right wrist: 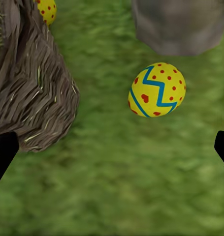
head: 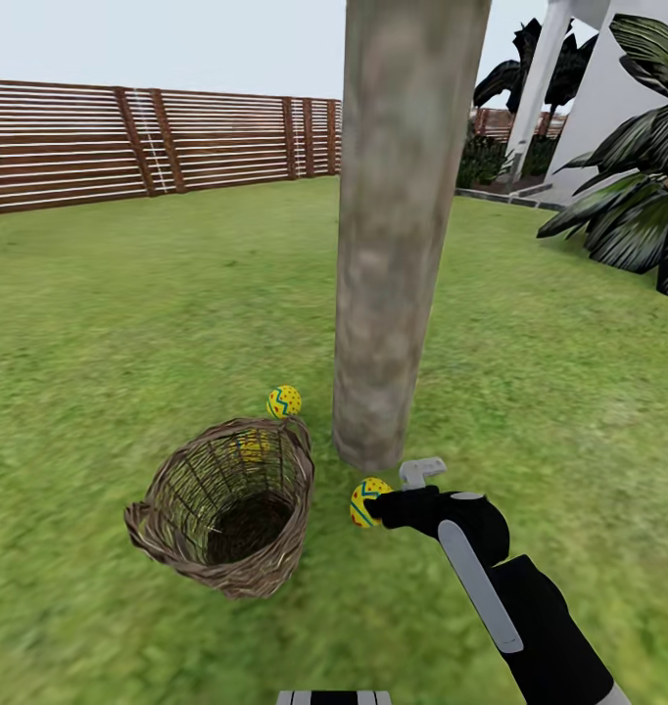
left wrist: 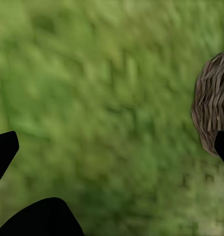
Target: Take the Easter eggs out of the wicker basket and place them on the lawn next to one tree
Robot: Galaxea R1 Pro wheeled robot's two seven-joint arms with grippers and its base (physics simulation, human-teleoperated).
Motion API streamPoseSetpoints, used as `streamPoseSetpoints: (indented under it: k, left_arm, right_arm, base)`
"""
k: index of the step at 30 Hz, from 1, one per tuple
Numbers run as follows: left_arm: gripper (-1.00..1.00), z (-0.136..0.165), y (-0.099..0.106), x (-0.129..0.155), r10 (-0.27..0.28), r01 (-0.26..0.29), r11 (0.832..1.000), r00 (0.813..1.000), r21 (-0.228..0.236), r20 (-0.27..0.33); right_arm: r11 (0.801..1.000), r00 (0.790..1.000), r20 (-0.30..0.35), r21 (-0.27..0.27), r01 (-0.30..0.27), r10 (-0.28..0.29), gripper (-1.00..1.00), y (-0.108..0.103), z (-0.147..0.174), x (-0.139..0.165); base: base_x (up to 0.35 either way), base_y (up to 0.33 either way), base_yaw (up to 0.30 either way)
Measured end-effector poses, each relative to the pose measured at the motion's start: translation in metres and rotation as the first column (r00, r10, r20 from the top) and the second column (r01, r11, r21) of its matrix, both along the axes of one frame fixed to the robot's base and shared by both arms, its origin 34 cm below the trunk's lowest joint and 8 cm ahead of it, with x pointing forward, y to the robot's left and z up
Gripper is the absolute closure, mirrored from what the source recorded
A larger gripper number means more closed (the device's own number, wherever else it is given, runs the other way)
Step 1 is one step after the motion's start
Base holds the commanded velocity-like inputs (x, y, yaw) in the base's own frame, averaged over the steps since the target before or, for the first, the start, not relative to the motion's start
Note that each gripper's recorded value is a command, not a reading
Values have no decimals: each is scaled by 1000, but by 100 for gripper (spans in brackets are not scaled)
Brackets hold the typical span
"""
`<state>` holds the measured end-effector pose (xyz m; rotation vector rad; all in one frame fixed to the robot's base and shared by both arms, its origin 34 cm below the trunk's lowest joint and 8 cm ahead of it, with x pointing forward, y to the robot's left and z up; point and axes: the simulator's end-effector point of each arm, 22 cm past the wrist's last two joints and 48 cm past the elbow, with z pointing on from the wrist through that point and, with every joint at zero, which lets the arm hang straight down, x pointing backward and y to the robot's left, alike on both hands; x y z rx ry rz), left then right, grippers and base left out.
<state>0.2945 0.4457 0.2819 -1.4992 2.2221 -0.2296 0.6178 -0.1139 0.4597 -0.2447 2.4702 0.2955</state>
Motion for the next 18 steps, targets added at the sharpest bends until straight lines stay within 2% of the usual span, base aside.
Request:
streamPoseSetpoints:
  k: [10, 18]
  left_arm:
    - [-100, 5, 0, 3, 6, -6, 1000, 1000, -5, 27]
    - [-100, 15, 0, 13, 9, -8, 1000, 997, -13, 73]
  right_arm:
    - [1000, 999, 40, 0, -1, 1, -100, 0, 23, 1]
    - [1000, 997, 74, -1, 3, -3, -100, -1, 41, 2]
  base:
    - [0, 0, 0]
    - [0, 0, 0]
